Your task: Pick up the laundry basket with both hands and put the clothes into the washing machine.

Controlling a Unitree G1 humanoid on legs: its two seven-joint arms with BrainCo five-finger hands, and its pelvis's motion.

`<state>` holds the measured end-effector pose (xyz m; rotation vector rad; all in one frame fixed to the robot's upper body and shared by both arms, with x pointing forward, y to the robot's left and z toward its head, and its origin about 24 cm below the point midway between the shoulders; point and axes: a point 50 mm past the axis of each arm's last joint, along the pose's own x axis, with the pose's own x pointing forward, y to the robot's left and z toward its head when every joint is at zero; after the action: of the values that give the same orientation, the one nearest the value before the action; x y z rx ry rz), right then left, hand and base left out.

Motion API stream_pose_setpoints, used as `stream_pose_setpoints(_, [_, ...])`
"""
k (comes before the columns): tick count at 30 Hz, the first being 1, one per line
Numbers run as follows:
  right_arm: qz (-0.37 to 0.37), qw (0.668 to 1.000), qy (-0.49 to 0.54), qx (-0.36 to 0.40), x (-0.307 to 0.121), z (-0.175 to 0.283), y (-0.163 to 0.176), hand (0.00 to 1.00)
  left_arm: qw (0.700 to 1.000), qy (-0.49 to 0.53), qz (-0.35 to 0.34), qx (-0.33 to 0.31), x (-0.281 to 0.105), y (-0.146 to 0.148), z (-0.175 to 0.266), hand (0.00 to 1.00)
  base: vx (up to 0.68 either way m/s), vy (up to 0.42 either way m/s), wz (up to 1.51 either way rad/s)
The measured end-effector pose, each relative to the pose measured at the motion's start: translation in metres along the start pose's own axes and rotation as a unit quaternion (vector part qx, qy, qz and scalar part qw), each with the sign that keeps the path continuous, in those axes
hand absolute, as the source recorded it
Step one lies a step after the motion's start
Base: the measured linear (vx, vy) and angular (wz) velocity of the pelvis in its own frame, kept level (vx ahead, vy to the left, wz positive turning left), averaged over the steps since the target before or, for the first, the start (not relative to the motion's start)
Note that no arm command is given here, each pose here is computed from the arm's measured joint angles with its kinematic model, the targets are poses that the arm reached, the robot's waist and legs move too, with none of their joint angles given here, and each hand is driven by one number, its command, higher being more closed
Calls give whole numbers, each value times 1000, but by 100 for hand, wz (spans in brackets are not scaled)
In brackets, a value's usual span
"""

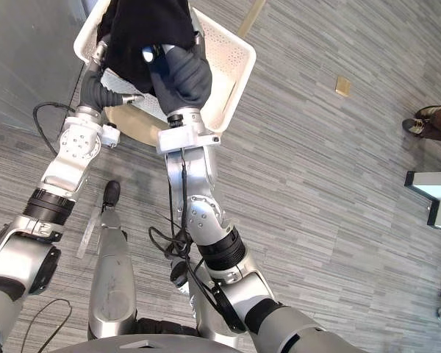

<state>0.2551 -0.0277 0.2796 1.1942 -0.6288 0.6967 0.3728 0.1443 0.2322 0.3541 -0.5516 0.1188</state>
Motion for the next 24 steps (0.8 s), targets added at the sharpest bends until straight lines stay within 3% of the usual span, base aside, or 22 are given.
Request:
stream_pose_setpoints(12, [40, 996, 52, 52, -9, -21, 17, 100, 998, -22, 36, -53, 19, -17, 29, 0, 20, 21, -2])
stream_pose_setpoints(14, [41, 996, 53, 54, -10, -22, 18, 100, 999, -18, 5, -32, 22, -31, 29, 0, 18, 7, 0])
stream_pose_setpoints(18, [31, 996, 57, 60, -15, -24, 15, 100, 982, -35, -177, 61, 15, -85, 34, 0, 33, 28, -6])
stream_pose_setpoints(20, [22, 996, 58, 67, -17, -24, 12, 100, 969, -29, -231, 84, 12, -98, 32, 0, 35, 33, -17])
stream_pose_setpoints(24, [22, 994, 66, 82, -18, -27, 13, 100, 957, 5, -270, 109, 5, -107, 15, 0, 16, 0, -8])
